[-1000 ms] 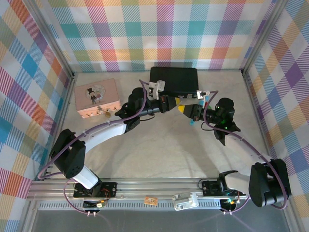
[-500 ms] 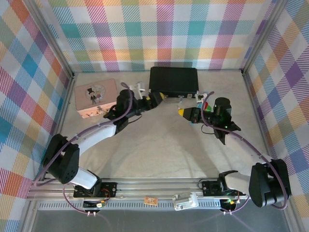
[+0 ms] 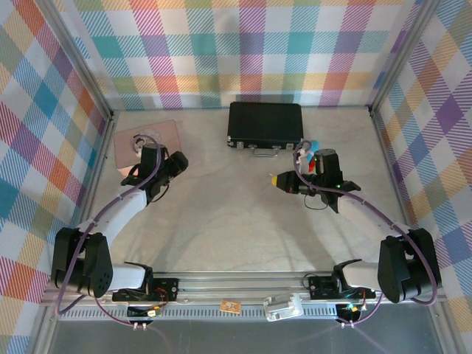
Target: Unlock the padlock with the key
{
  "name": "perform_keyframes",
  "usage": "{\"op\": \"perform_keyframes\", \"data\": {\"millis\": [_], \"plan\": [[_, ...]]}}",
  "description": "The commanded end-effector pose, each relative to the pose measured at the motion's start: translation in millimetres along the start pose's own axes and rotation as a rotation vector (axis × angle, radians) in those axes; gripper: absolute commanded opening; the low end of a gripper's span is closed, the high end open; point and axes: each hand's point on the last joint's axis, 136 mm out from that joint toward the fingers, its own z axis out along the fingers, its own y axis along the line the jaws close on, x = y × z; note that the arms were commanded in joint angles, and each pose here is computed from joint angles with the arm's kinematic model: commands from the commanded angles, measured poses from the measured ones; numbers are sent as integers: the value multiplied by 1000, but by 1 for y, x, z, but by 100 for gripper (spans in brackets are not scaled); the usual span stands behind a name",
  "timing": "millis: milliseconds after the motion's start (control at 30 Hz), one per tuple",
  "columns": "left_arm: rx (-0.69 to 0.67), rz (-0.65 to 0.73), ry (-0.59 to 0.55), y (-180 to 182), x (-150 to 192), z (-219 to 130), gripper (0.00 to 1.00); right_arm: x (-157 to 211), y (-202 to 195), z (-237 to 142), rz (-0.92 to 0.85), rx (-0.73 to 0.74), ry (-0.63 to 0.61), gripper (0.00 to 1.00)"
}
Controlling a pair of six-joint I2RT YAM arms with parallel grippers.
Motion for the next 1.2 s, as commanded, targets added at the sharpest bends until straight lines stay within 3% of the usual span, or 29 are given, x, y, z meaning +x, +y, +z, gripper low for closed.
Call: {"op": "perform_keyframes", "data": {"millis": [0, 200, 400, 633, 800, 933, 1167], "plan": [[-151, 24, 9, 41, 9, 13, 76, -9, 9, -2, -40, -5, -11, 0], [-344, -17, -42, 80, 12, 40, 64, -7, 10, -2, -31, -6, -4, 0], [-418, -17, -13, 90, 18, 76, 63, -8, 12, -4, -28, -7, -4, 0], [-471, 22, -42, 98, 13, 95, 63, -10, 17, -8, -29, -11, -13, 0], [-439, 16, -48, 93, 12, 105, 60, -9, 19, -12, -34, -10, -20, 0], [-436, 31, -23, 90, 12, 110, 42, -6, 17, -11, -28, -7, -16, 0], [-397, 49, -3, 85, 15, 113, 19, -5, 13, -9, -29, -4, -21, 0]]}}
